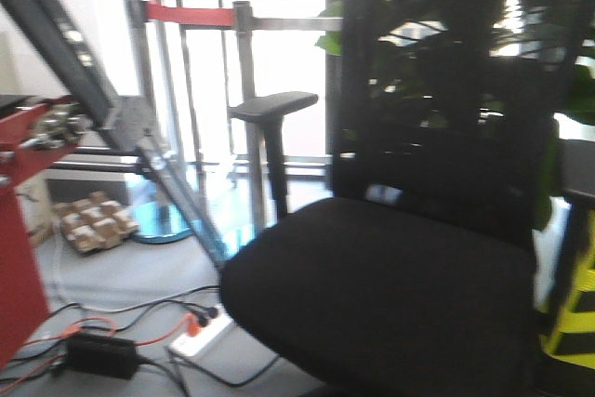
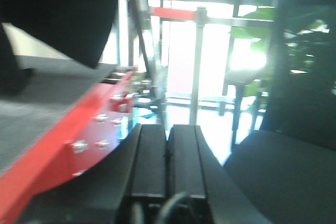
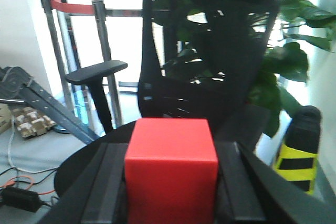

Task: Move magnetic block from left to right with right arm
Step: 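Drive the base across the room toward the black office chair, then turn the base to face the second table near the grey crate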

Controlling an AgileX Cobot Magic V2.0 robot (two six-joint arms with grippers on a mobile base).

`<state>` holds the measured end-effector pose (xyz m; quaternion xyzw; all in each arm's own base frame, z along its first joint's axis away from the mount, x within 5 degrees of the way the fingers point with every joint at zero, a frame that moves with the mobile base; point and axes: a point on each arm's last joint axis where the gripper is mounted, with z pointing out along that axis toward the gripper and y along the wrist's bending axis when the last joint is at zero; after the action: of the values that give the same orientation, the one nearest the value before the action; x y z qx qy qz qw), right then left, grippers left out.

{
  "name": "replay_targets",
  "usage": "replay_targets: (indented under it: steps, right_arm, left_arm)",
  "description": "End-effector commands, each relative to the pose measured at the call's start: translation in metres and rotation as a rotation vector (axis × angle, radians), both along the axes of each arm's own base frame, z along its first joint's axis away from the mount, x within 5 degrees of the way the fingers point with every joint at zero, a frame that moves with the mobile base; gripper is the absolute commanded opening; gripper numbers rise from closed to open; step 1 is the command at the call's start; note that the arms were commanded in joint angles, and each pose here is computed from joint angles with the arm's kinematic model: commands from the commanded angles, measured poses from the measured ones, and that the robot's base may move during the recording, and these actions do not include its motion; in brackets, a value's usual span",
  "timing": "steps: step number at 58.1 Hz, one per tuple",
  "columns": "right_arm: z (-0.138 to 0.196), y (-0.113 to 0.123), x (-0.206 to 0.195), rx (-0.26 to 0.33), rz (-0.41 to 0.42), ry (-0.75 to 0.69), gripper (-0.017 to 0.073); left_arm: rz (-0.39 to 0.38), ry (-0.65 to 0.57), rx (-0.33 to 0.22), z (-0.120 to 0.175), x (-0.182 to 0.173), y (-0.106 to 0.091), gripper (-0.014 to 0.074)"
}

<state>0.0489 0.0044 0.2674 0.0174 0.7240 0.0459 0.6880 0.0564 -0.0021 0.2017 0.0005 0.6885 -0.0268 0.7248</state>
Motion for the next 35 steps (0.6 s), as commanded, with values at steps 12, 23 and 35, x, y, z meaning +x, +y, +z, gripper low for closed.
replay_targets:
  steps: [12,23,35]
  right_arm:
    - [0.0164,-0.0013,-0.0009,0.006,-0.015,-0.099,0.038]
    - [0.0164,-0.0013,-0.0009,0.006,-0.015,-0.099,0.038]
    - [0.0164,-0.0013,-0.0009,0.006,-0.015,-0.099,0.038]
  left_arm:
    - [-0.006,-0.079,-0.011,0.0044,-0.0008,-0.0002,-0.0117]
    - [-0.006,-0.079,-0.011,0.0044,-0.0008,-0.0002,-0.0117]
    - [-0.006,-0.079,-0.011,0.0044,-0.0008,-0.0002,-0.0117]
